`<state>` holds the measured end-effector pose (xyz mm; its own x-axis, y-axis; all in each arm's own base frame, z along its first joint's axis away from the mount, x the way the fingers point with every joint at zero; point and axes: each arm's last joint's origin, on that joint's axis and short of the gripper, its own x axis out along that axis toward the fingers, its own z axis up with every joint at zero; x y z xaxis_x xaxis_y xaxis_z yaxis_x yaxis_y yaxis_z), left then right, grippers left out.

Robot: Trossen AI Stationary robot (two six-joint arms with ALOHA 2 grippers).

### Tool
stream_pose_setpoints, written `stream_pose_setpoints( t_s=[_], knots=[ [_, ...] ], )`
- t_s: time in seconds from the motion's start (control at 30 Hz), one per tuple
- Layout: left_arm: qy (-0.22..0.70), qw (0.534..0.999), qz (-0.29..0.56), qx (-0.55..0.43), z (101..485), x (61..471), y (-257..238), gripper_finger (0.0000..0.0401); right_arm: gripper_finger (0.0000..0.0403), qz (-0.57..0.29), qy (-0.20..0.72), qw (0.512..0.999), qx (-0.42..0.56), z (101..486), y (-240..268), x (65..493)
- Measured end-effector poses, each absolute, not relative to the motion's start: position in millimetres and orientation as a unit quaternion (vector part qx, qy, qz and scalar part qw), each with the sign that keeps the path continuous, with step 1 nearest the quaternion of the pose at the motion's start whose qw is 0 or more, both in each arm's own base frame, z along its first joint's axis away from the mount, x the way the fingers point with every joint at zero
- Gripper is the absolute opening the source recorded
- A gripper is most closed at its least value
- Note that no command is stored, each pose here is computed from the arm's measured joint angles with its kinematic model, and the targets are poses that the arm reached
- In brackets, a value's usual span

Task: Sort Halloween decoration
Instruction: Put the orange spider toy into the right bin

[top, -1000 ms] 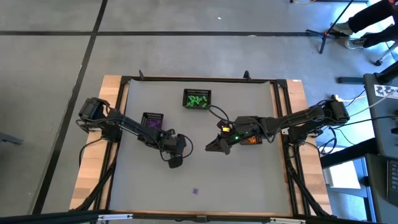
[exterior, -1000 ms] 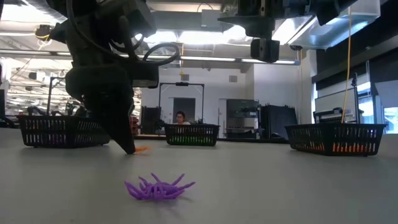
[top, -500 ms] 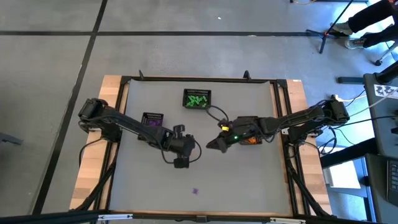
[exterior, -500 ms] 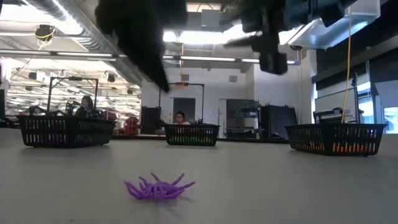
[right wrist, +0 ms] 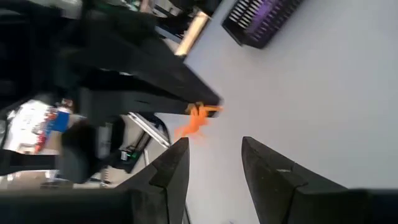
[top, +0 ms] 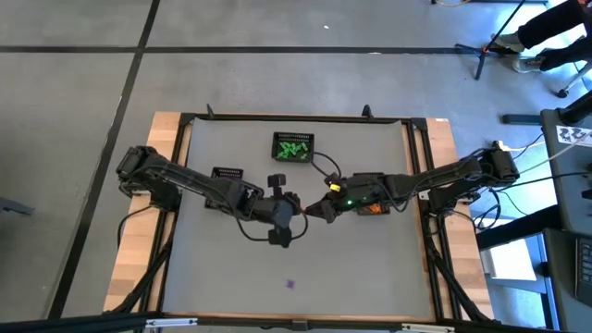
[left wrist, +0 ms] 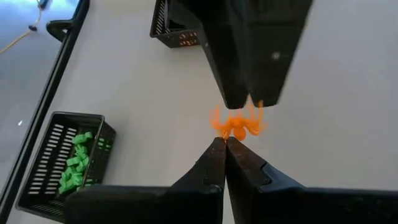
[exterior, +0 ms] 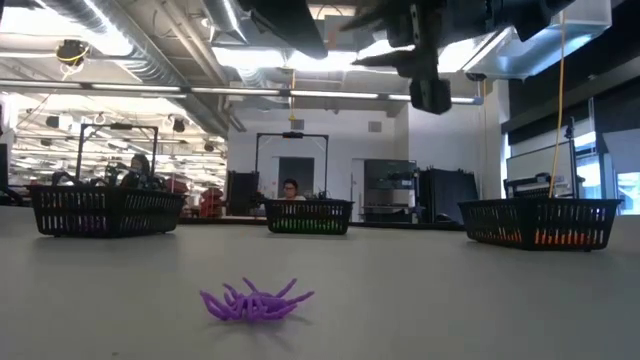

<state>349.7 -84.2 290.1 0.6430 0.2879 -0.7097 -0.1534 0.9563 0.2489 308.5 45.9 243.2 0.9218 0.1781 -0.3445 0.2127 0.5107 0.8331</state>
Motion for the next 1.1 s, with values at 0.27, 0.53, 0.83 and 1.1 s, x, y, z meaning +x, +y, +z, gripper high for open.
stream_pose_setpoints(
  t_s=[0.27,0.53,0.83,1.1],
  knots=[
    [0.405,0.903,0.121,0.081,290.0,350.0,-83.2,0.0000,0.0199,-0.004,0.194,0.845,0.498,244.2,46.2,309.0],
    [0.409,0.901,0.120,0.082,289.5,349.2,-83.9,0.0000,0.0248,-0.005,0.194,0.842,0.504,244.4,46.2,309.0],
    [0.417,0.897,0.122,0.078,288.5,348.8,-80.4,0.0000,0.0249,-0.017,0.162,0.850,0.501,248.1,44.7,310.5],
    [0.414,0.898,0.129,0.073,289.0,350.7,-75.1,0.0000,0.0248,-0.022,0.155,0.855,0.494,242.3,45.2,317.3]
  ],
)
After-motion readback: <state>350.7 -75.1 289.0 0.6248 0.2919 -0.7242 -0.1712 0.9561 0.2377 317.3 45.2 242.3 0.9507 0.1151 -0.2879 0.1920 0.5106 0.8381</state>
